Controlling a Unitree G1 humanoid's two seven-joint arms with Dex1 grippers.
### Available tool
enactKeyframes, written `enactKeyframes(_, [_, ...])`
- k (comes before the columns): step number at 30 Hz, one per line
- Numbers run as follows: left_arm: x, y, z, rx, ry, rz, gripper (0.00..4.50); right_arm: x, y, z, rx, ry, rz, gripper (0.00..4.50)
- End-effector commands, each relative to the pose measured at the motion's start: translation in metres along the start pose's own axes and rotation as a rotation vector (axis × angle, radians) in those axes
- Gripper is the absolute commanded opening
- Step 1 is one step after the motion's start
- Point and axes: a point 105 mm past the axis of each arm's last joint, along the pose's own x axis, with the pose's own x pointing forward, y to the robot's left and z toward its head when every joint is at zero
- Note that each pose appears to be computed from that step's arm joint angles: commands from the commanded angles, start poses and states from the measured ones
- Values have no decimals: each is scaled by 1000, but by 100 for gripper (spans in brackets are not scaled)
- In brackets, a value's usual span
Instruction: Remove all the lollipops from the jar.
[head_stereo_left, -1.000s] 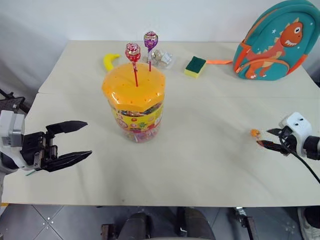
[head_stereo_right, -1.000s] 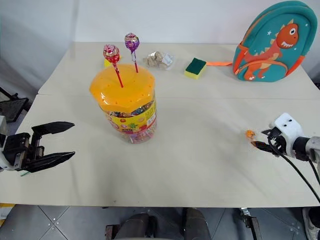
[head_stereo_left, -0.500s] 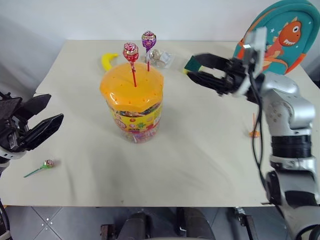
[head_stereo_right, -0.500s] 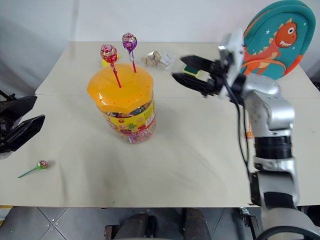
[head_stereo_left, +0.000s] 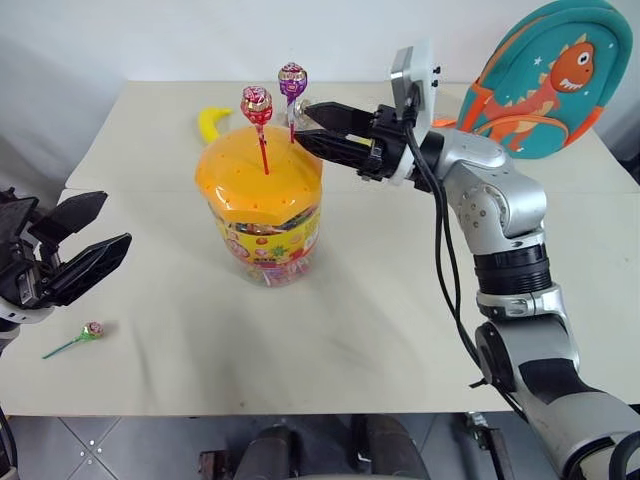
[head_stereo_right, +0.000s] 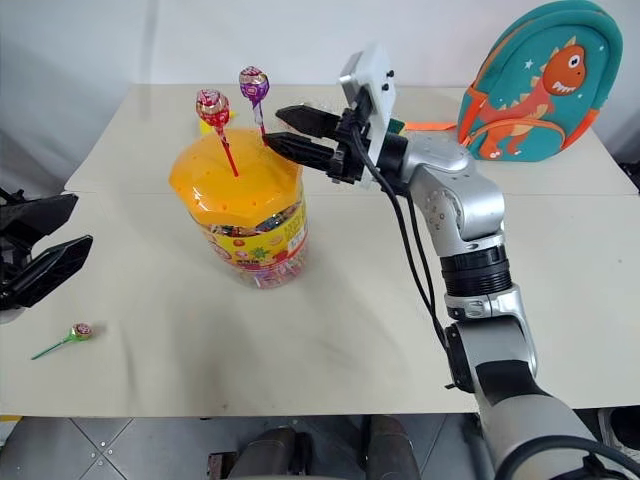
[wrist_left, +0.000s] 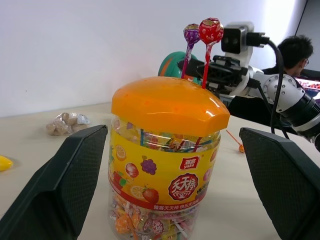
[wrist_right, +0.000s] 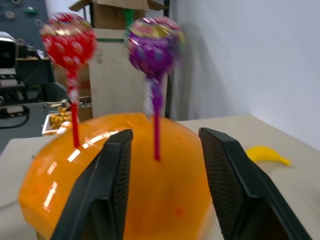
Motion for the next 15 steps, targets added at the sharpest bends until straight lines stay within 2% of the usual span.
enactKeyframes(1, [4, -6, 7, 29, -14, -30, 450, 13, 3, 12, -27, -24, 2, 202])
enactKeyframes(7, [7, -7, 8, 27, -17, -42, 450, 20, 6, 10, -23, -13, 18, 11])
enactKeyframes(11, [10, -6, 8, 28, -19, -51, 450, 20, 8, 16, -5, -54, 41, 5])
enactKeyframes(15, [17, -10, 9, 25, -15, -93, 450, 8, -5, 27, -22, -107, -23, 5])
